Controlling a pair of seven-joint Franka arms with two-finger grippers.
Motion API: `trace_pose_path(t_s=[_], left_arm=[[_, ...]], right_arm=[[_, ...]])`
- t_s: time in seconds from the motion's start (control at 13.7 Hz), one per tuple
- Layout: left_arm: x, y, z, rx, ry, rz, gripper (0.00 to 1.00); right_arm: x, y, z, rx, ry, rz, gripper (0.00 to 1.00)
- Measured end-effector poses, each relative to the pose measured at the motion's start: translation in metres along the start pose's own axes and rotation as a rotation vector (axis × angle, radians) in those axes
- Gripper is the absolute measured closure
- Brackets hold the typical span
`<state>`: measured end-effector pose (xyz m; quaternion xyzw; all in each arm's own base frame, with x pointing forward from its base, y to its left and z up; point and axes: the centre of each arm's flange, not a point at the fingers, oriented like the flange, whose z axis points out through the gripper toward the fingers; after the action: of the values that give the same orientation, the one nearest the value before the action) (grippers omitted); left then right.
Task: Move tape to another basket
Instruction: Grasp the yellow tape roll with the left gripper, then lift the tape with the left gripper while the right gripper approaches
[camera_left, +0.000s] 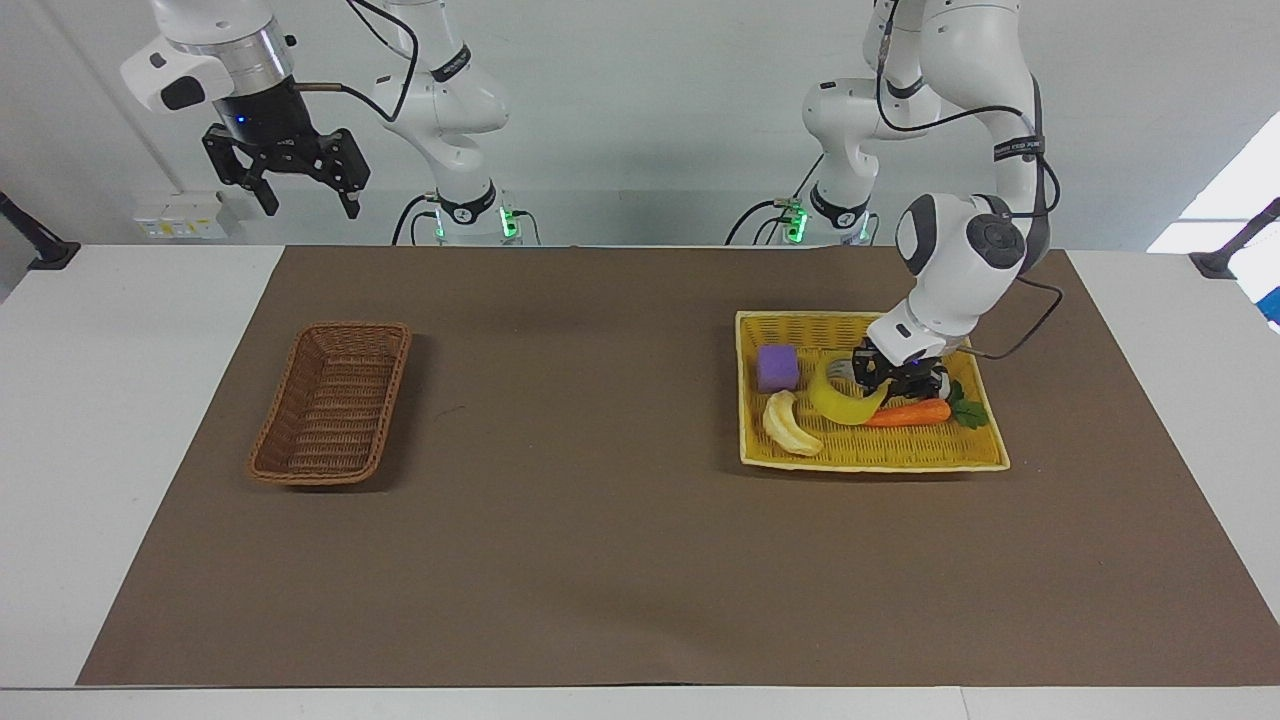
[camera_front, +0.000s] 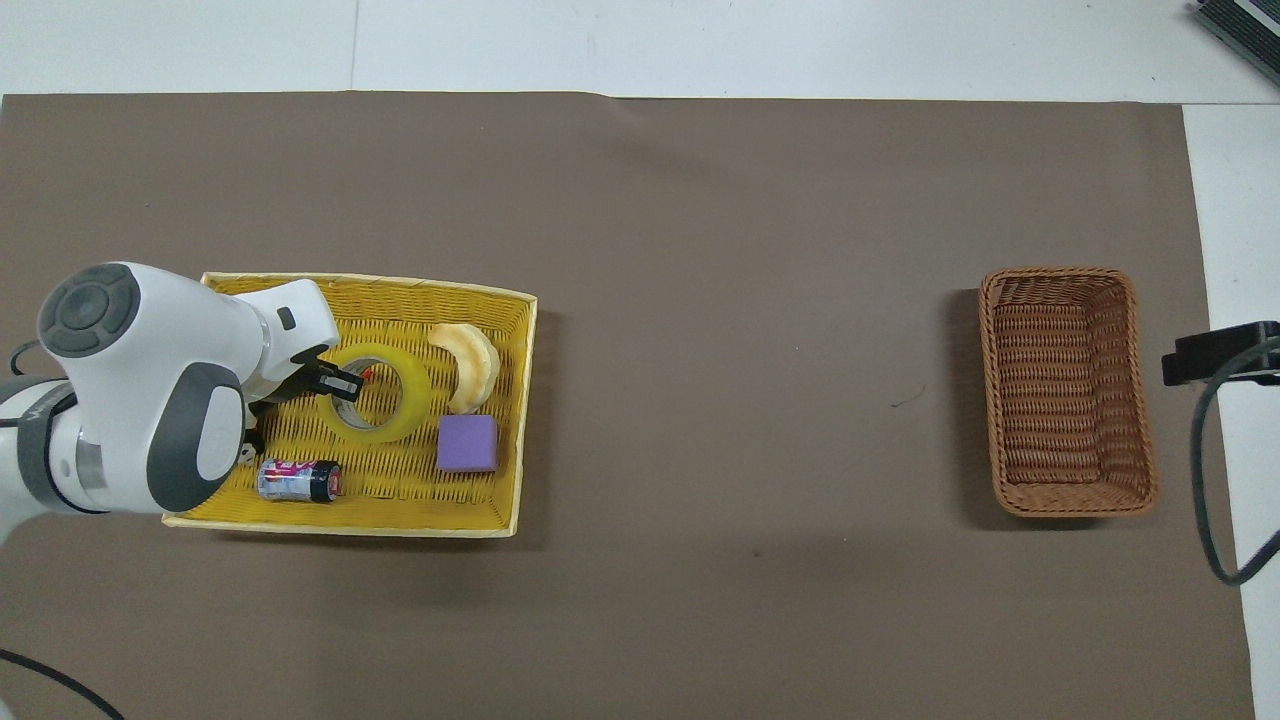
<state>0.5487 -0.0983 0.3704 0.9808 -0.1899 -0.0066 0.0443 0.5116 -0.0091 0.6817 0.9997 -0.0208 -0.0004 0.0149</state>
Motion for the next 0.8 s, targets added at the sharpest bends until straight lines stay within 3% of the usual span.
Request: trace_pose_path(t_s=[0.44,0.66,0.8], left_arm=[[0.008,0.031,-0.071,-0.003,-0.006,-0.152,0.77],[0.01,0.09,-0.079,-0.006,-0.002,-0.249,0.77],[0.011,0.132,-0.076,-0.055,-0.013,-0.332,0.77]], right_arm=[[-0.003,0.003,0.002,0.014,-0.005,0.001,0.0],[0.0,-0.009,0.0,0.063,0.021,-0.017,0.0],[0.0,-0.03,0.0,0.123,0.027,-0.051,0.0]])
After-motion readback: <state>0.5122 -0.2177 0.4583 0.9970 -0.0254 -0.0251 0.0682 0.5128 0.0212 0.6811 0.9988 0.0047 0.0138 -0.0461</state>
